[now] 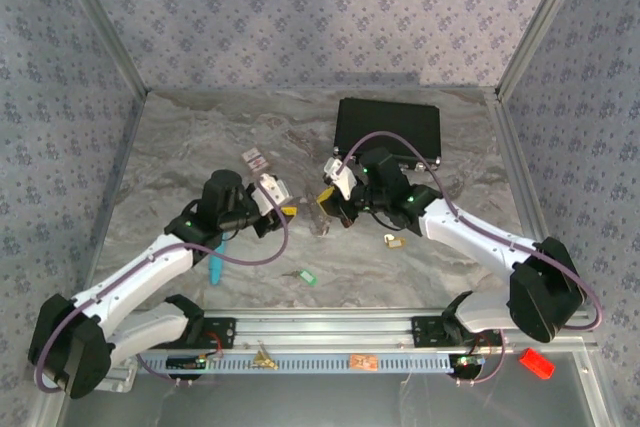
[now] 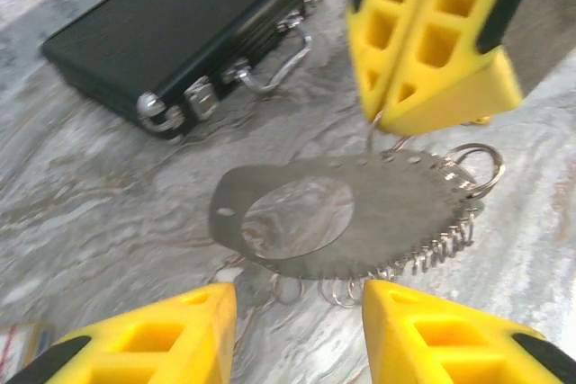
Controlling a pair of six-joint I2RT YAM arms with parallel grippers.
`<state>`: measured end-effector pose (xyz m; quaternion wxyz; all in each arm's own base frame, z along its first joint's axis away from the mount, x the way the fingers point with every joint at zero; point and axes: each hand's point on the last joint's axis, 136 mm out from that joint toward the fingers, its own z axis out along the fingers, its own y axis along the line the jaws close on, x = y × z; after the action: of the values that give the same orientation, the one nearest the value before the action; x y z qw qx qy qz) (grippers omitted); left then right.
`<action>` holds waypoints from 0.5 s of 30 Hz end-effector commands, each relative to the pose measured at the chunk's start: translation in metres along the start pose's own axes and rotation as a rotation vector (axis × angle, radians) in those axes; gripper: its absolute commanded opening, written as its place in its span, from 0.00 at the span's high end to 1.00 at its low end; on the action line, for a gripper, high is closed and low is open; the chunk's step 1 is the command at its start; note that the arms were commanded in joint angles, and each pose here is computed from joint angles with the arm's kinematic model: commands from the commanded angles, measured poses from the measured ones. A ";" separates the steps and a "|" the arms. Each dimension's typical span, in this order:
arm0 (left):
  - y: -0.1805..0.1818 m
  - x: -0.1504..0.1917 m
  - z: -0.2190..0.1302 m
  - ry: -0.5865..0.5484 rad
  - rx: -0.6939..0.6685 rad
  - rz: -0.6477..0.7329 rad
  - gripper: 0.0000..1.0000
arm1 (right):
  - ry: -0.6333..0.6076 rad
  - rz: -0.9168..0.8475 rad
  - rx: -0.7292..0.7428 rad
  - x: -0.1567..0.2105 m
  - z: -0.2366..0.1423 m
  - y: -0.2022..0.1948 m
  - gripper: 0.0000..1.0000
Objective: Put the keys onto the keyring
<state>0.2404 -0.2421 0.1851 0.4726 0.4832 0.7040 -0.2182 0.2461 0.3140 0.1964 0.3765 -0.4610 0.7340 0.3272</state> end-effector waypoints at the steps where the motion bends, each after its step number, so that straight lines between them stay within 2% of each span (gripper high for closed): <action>1: -0.018 -0.015 0.004 -0.074 0.099 0.102 0.63 | -0.057 -0.065 -0.111 -0.020 -0.005 0.021 1.00; 12: -0.037 -0.012 0.012 -0.098 0.201 0.123 0.65 | -0.026 -0.126 -0.190 -0.028 0.006 0.042 1.00; 15: -0.040 -0.012 0.011 -0.101 0.220 0.131 0.70 | -0.023 -0.130 -0.187 -0.029 0.008 0.042 1.00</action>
<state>0.2214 -0.2665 0.1782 0.4571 0.5453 0.6509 -0.2649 0.2195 0.3415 0.2106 0.3547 -0.5226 0.6827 0.3674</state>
